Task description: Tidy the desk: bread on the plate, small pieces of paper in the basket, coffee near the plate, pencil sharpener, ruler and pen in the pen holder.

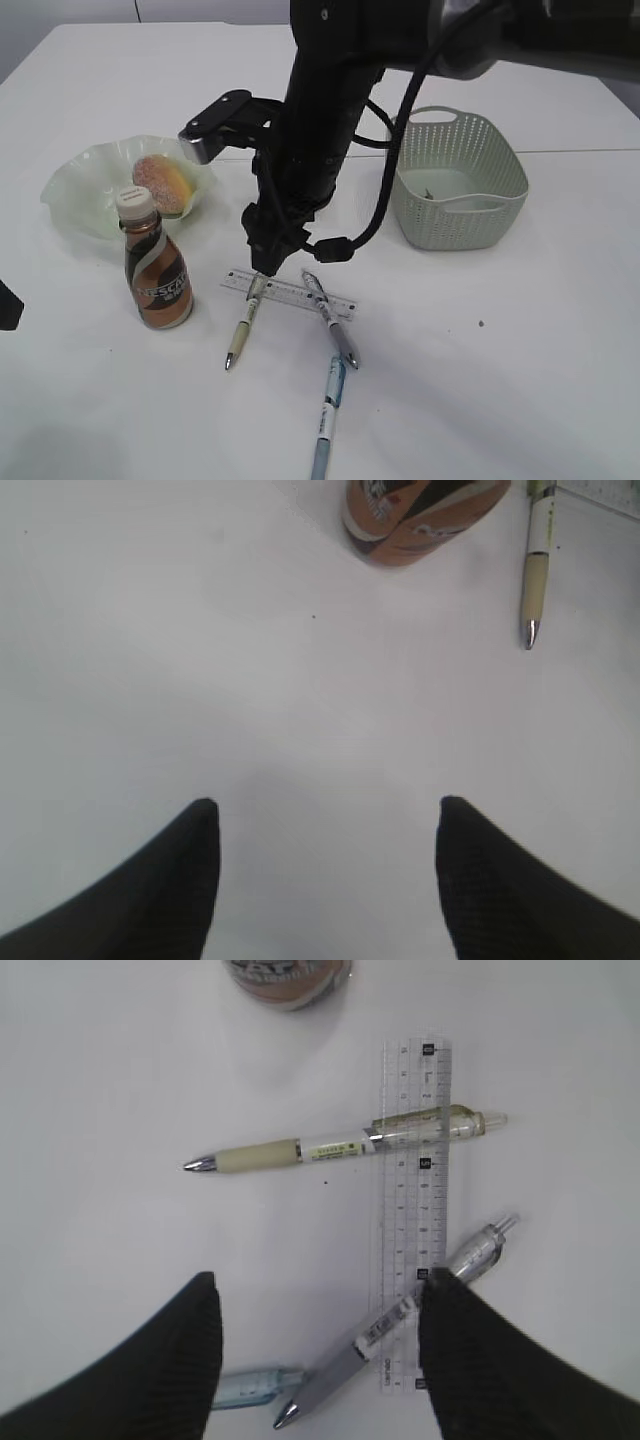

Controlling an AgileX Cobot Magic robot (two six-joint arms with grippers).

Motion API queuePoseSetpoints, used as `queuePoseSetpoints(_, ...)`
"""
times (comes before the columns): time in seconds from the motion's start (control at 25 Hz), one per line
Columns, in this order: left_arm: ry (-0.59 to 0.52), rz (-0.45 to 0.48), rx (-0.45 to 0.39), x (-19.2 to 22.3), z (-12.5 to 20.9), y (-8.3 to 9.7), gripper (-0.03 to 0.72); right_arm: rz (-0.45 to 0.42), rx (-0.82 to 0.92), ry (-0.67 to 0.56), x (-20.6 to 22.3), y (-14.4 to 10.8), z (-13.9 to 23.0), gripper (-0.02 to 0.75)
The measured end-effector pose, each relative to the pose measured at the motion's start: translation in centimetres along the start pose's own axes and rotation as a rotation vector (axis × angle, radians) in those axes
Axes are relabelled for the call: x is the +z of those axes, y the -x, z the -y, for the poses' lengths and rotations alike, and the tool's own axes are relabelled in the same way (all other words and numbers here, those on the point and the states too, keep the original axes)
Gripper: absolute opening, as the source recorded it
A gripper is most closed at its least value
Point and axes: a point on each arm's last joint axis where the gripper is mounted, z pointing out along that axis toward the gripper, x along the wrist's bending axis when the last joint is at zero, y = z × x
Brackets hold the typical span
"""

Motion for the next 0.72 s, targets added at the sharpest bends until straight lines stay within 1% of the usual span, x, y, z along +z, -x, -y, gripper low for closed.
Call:
queuePoseSetpoints(0.28,0.021,-0.001,0.0,0.0,-0.2,0.0,0.496,-0.002,-0.004,-0.016,3.5,0.8,0.1,0.456)
queuePoseSetpoints(0.4,0.033,0.0,-0.001,0.0,-0.3,0.0,0.496,0.013,-0.003,-0.014,4.5,1.2,0.2,0.456)
queuePoseSetpoints(0.52,0.039,0.0,-0.001,0.0,-0.4,0.0,0.496,0.034,0.025,-0.032,5.5,1.6,0.4,0.456)
queuePoseSetpoints(0.72,0.039,0.0,-0.001,0.0,-0.4,0.0,0.496,0.044,0.07,-0.046,7.0,2.0,0.6,0.456)
